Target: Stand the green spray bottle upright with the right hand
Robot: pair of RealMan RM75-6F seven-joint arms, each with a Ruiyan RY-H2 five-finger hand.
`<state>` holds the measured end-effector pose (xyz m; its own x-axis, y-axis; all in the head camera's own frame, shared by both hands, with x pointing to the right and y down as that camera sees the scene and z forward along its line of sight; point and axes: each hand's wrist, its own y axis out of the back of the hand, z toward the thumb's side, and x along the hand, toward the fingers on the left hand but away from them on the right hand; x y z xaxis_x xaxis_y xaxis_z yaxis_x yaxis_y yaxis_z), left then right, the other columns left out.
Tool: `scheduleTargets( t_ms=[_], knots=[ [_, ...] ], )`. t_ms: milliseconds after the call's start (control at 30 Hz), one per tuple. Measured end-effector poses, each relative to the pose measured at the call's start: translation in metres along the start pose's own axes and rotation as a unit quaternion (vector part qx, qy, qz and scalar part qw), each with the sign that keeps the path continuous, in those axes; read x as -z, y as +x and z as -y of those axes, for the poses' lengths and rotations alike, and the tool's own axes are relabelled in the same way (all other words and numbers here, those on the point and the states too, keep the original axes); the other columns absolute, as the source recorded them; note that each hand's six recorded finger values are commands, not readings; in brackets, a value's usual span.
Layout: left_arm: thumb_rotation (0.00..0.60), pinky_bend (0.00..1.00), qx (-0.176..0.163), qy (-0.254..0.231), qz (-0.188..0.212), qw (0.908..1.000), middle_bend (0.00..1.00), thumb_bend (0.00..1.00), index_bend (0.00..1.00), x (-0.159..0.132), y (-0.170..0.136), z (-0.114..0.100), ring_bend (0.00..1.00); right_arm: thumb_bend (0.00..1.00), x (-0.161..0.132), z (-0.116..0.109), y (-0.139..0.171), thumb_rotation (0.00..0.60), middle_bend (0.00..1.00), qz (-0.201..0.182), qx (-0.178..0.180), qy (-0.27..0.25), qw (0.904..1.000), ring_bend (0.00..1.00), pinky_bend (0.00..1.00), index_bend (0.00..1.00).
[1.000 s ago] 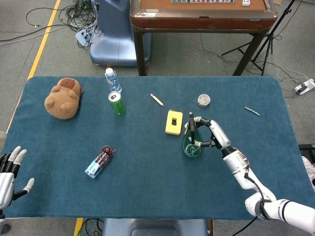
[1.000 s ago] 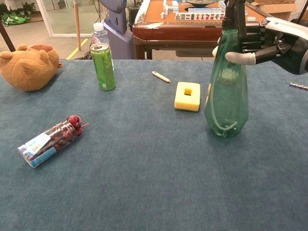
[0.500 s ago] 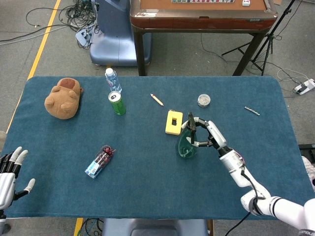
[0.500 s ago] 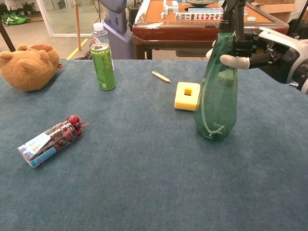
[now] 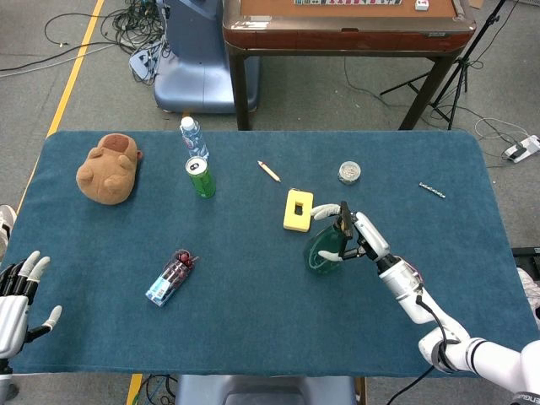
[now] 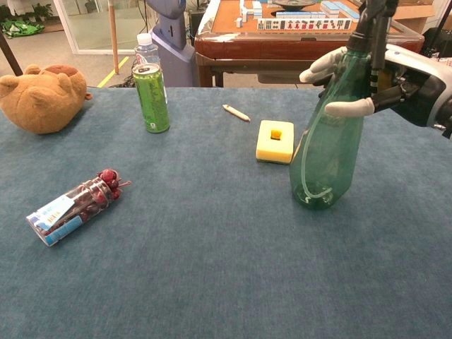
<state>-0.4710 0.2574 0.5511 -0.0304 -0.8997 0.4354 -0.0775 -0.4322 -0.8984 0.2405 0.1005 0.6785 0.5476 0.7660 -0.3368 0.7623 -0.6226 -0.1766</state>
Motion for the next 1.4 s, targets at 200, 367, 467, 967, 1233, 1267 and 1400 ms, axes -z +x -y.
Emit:
scheduleTargets(
  t_ms=[200, 367, 467, 967, 1233, 1267, 1400],
  knots=[
    [0.600, 0.00, 0.000, 0.001, 0.000, 1.0000, 0.00, 0.33, 0.02, 0.000, 0.000, 0.000, 0.00, 0.00, -0.001, -0.001, 0.003, 0.600, 0.22, 0.002, -0.006, 0.015, 0.9999, 0.14, 0.18, 0.26],
    [0.600, 0.00, 0.000, 0.001, 0.001, 1.0000, 0.00, 0.33, 0.02, -0.001, 0.001, 0.000, 0.00, 0.00, -0.003, -0.005, 0.007, 0.600, 0.16, 0.003, -0.014, 0.043, 0.9990, 0.07, 0.12, 0.16],
    [0.600, 0.00, 0.000, 0.001, 0.002, 1.0000, 0.00, 0.33, 0.02, -0.001, 0.002, 0.000, 0.00, 0.00, -0.007, -0.007, 0.010, 0.600, 0.14, 0.005, -0.019, 0.057, 0.9982, 0.06, 0.11, 0.13],
    [0.600, 0.00, -0.001, 0.002, 0.010, 0.9999, 0.00, 0.33, 0.02, -0.006, 0.008, -0.001, 0.00, 0.04, -0.017, -0.038, 0.038, 0.600, 0.19, 0.042, -0.013, 0.200, 0.9788, 0.09, 0.11, 0.12],
    [0.600, 0.00, 0.001, 0.003, 0.017, 0.9998, 0.00, 0.33, 0.02, -0.011, 0.012, 0.000, 0.00, 0.06, -0.025, -0.060, 0.074, 0.600, 0.23, 0.079, 0.011, 0.333, 0.9395, 0.10, 0.11, 0.15],
    [0.600, 0.00, 0.001, 0.003, 0.017, 0.9998, 0.00, 0.33, 0.02, -0.011, 0.013, 0.000, 0.00, 0.06, -0.026, -0.062, 0.080, 0.600, 0.23, 0.084, 0.014, 0.348, 0.9337, 0.10, 0.11, 0.15],
    [0.600, 0.00, 0.002, 0.003, 0.019, 0.9998, 0.00, 0.33, 0.02, -0.013, 0.015, 0.000, 0.00, 0.06, -0.028, -0.071, 0.112, 0.600, 0.24, 0.114, 0.034, 0.397, 0.9100, 0.10, 0.11, 0.15]
  ],
)
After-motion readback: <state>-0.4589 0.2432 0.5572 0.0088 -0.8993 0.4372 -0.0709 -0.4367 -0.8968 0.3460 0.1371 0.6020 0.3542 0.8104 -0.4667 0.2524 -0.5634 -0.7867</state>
